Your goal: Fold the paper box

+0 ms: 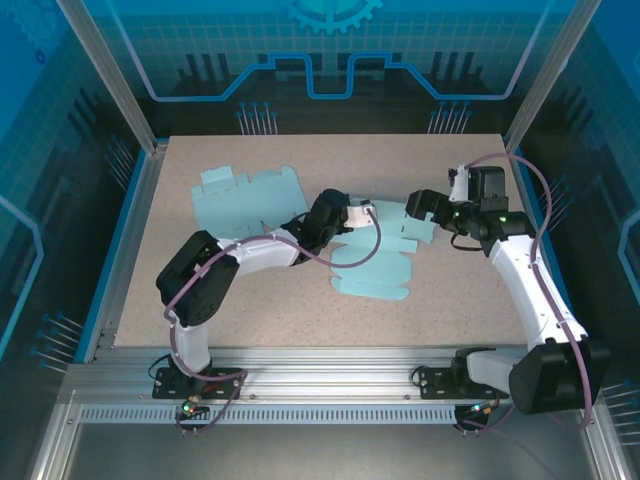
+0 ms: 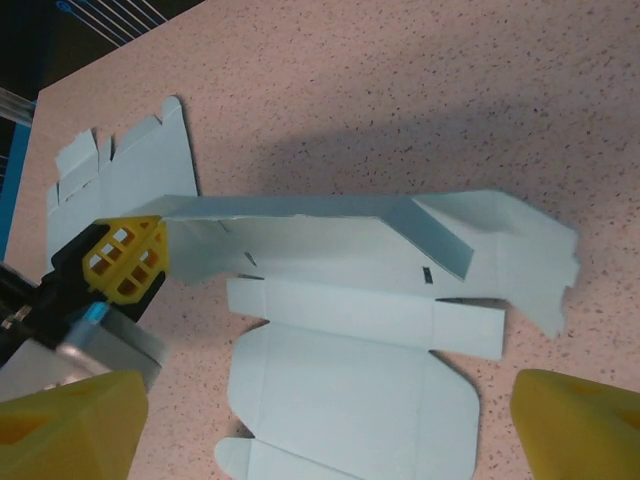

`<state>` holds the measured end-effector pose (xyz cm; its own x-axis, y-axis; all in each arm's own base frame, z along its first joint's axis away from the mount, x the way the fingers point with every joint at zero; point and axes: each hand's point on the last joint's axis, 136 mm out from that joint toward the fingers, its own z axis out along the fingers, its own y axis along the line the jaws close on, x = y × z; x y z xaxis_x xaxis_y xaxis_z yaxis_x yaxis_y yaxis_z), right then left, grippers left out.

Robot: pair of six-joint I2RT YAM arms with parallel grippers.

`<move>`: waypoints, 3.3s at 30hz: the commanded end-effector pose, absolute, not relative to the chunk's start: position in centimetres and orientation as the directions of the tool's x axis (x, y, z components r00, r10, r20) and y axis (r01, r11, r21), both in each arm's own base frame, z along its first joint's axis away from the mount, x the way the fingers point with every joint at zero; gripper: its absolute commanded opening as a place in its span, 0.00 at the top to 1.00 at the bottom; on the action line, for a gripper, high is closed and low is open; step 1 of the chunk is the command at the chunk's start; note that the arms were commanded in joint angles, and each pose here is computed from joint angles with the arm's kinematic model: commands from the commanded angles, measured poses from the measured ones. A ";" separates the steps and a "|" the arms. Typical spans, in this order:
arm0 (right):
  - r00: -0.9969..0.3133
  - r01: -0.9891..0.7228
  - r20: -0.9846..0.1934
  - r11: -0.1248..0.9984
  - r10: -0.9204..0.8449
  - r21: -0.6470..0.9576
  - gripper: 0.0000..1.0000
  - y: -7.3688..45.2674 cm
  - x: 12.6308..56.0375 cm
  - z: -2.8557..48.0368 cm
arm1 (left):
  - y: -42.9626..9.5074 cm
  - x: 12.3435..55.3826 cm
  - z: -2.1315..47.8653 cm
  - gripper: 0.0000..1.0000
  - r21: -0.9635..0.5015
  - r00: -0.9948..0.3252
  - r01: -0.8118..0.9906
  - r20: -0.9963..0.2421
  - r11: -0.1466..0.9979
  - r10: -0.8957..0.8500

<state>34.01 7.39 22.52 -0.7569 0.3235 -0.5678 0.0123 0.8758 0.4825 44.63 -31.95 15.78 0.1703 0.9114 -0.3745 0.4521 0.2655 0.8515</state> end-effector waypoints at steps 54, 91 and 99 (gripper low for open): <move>-0.783 -0.056 -0.528 0.807 0.330 0.588 0.36 10.1 35.9 19.7 | -30.6 41.2 18.7 1.00 0.893 0.069 0.028 -0.451 0.450 0.890; -0.878 0.109 -0.333 0.822 0.343 0.559 0.40 9.1 36.2 6.3 | -27.9 39.9 15.1 1.00 0.633 -0.110 0.364 -0.699 0.683 0.707; -0.892 0.122 -0.296 0.812 0.342 0.571 0.36 9.6 36.3 4.6 | -27.7 39.9 15.8 1.00 0.538 -0.128 0.390 -0.772 0.747 0.623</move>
<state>36.13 8.90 4.83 -0.8894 0.3475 -0.2970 0.1362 0.8216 0.5535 39.88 -27.56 14.04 -0.1335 0.6989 -0.7026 0.3871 0.6894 0.6123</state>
